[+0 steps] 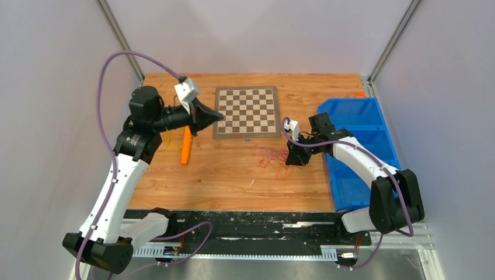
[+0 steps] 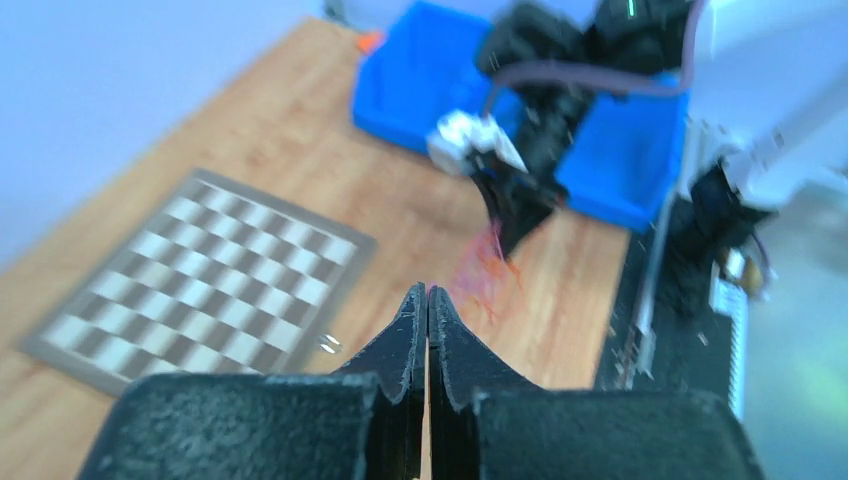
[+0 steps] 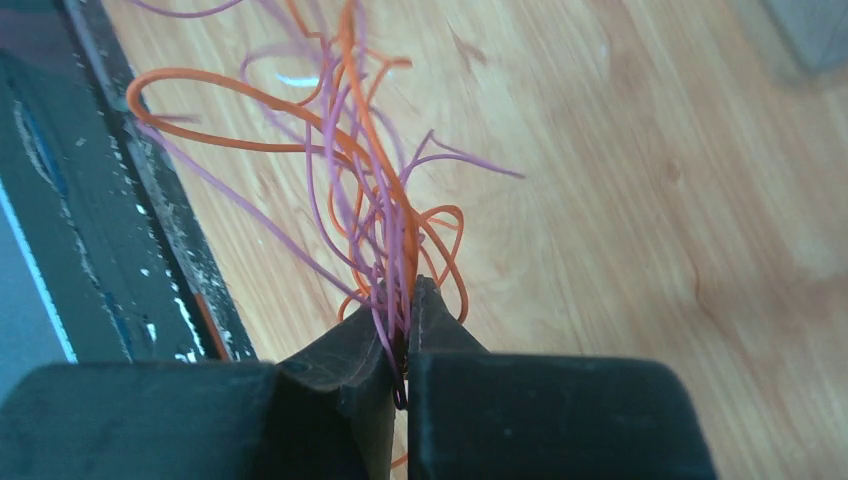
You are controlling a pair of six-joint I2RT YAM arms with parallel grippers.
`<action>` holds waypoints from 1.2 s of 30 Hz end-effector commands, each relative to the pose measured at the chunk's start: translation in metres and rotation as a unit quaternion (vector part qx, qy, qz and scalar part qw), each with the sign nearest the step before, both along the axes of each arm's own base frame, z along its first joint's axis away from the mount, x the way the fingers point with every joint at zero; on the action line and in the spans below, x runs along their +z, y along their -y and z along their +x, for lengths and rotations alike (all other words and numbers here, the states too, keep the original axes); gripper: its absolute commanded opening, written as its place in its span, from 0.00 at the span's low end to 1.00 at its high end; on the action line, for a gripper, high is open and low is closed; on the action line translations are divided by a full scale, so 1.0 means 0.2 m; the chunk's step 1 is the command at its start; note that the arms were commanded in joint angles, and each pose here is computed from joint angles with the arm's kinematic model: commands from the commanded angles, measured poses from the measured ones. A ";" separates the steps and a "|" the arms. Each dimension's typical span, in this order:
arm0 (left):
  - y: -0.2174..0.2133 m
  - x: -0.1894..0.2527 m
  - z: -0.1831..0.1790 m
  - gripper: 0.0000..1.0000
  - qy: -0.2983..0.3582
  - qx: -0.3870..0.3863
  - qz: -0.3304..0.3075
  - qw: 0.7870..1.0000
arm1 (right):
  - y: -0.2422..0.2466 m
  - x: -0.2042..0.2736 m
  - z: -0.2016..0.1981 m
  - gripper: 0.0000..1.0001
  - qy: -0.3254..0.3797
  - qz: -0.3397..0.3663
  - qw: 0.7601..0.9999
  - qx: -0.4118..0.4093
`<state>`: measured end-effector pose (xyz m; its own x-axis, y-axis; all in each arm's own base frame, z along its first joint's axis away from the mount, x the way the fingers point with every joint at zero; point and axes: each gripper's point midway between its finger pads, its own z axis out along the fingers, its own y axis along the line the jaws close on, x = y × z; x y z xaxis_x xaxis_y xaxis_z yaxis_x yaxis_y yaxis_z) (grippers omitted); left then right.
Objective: Untangle the cables
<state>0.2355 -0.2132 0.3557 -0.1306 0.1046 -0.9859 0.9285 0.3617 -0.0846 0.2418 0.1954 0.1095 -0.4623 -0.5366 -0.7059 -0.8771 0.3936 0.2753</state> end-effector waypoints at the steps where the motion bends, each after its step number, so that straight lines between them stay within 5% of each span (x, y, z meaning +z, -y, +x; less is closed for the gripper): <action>1: -0.10 0.47 0.07 0.00 0.070 0.072 -0.074 0.992 | 0.09 -0.12 0.03 0.07 -0.004 -0.030 1.000 -0.006; 8: -0.40 1.19 0.15 0.00 0.191 0.202 -0.172 0.945 | 0.19 -0.27 0.04 0.08 -0.030 -0.069 0.997 -0.022; 14: -0.56 1.57 0.09 0.00 0.275 0.263 -0.210 0.901 | 0.22 -0.32 0.03 0.06 -0.043 -0.081 0.995 -0.027; 21: -0.76 1.82 0.12 0.00 0.336 0.350 -0.219 0.847 | 0.27 -0.38 -0.01 0.00 -0.054 -0.104 0.993 -0.033; 25: -0.89 1.98 0.07 0.00 0.387 0.408 -0.224 0.797 | 0.31 -0.46 -0.04 0.00 -0.077 -0.130 0.987 -0.044; 31: -1.09 1.99 0.15 0.00 0.372 0.497 -0.236 0.747 | 0.35 -0.50 -0.04 0.00 -0.085 -0.154 0.983 -0.056; 33: -1.07 1.92 0.20 0.00 0.351 0.488 -0.224 0.767 | 0.33 -0.46 -0.04 0.03 -0.092 -0.146 0.984 -0.051; 36: -0.79 1.69 0.29 0.00 0.284 0.352 -0.225 0.863 | 0.22 -0.23 0.05 0.18 -0.057 -0.083 0.994 -0.043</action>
<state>0.2810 -0.0191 0.7328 0.6248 -0.1147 -0.7723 0.2075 0.9780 0.0226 0.2303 0.1344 0.0199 -0.6305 -0.6351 -0.4462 -0.7747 0.5507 0.3109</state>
